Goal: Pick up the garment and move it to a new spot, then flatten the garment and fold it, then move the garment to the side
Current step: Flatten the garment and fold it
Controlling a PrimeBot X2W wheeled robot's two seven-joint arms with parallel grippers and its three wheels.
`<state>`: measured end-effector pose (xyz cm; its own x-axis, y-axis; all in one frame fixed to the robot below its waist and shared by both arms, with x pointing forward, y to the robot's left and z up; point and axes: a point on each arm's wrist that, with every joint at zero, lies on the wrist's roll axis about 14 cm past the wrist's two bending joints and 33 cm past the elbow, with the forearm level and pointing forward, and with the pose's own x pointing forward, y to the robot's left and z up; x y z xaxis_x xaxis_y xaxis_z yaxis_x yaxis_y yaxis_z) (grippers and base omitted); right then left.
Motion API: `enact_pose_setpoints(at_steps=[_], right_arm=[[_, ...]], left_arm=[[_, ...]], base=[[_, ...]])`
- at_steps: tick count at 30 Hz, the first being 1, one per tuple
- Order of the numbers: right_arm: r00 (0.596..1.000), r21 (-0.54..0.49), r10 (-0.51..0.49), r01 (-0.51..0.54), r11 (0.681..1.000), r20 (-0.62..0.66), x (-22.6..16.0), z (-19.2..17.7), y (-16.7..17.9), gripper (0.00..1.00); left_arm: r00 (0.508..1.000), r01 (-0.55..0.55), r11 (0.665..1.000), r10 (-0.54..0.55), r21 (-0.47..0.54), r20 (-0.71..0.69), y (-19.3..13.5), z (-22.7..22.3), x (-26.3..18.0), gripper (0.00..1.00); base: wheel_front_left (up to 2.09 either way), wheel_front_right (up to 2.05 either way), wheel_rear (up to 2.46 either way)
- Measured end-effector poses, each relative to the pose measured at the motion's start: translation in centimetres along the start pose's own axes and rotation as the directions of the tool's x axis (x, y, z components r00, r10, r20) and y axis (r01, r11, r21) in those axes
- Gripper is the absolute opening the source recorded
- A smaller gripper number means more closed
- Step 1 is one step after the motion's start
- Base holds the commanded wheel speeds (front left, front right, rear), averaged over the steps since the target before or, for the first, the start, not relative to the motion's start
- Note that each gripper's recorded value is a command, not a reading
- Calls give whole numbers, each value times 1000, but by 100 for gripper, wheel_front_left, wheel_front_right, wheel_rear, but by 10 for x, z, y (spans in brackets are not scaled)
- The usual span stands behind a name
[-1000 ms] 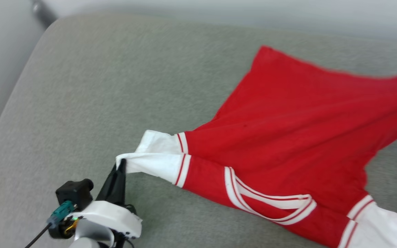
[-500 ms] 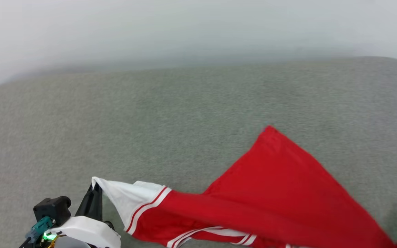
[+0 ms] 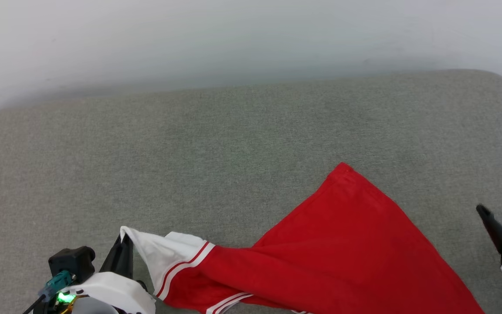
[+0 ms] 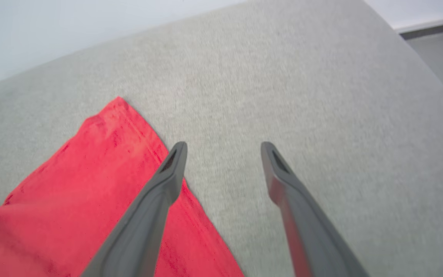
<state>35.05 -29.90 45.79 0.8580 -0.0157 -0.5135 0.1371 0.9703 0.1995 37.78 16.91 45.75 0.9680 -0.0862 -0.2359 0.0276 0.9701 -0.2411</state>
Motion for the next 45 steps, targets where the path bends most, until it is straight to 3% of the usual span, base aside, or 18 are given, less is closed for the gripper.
enact_pose_setpoints(at_steps=[3,6,13,18,23,26,33,34,35,36,41,45], right_arm=[[991,-36,42,-37,999,126,15,36,15,100],[986,-74,85,-75,994,141,34,52,31,100],[976,-188,152,-181,965,-156,80,47,73,100],[907,-239,115,-226,944,-405,107,26,93,100],[822,-270,96,-292,918,-561,130,-6,121,100],[774,-267,89,-321,909,-627,142,-29,131,100],[716,-254,88,-356,899,-693,165,-53,140,100],[709,-250,90,-361,898,-699,166,-55,141,82],[706,-252,90,-365,896,-702,167,-56,141,27],[704,-255,90,-370,893,-705,166,-56,141,0],[702,-256,116,-401,879,-702,158,-54,149,0],[732,-263,147,-414,872,-665,142,-41,155,0]], left_arm=[[1000,7,1000,-7,3,4,-1,3,5,0],[1000,10,1000,-10,6,8,0,5,12,0],[999,42,999,-43,8,30,-8,12,32,0],[998,54,999,-54,6,29,-9,8,47,0],[999,44,999,-44,-3,30,-5,3,55,0],[999,42,999,-42,-10,27,-5,-2,59,0],[1000,23,999,-23,-24,3,1,-17,66,0],[1000,18,1000,-18,-23,-1,3,-19,67,0],[1000,15,1000,-15,-23,1,4,-19,67,0],[1000,15,1000,-15,-23,1,4,-20,67,0],[1000,17,1000,-17,-19,4,4,-18,66,0],[999,29,1000,-29,4,38,3,-4,60,0]], base=[[0,0,0],[0,0,0],[0,0,0],[0,0,0],[0,0,0],[0,0,0],[0,0,0],[0,0,0],[0,0,0],[0,0,0],[0,0,0],[0,0,0]])
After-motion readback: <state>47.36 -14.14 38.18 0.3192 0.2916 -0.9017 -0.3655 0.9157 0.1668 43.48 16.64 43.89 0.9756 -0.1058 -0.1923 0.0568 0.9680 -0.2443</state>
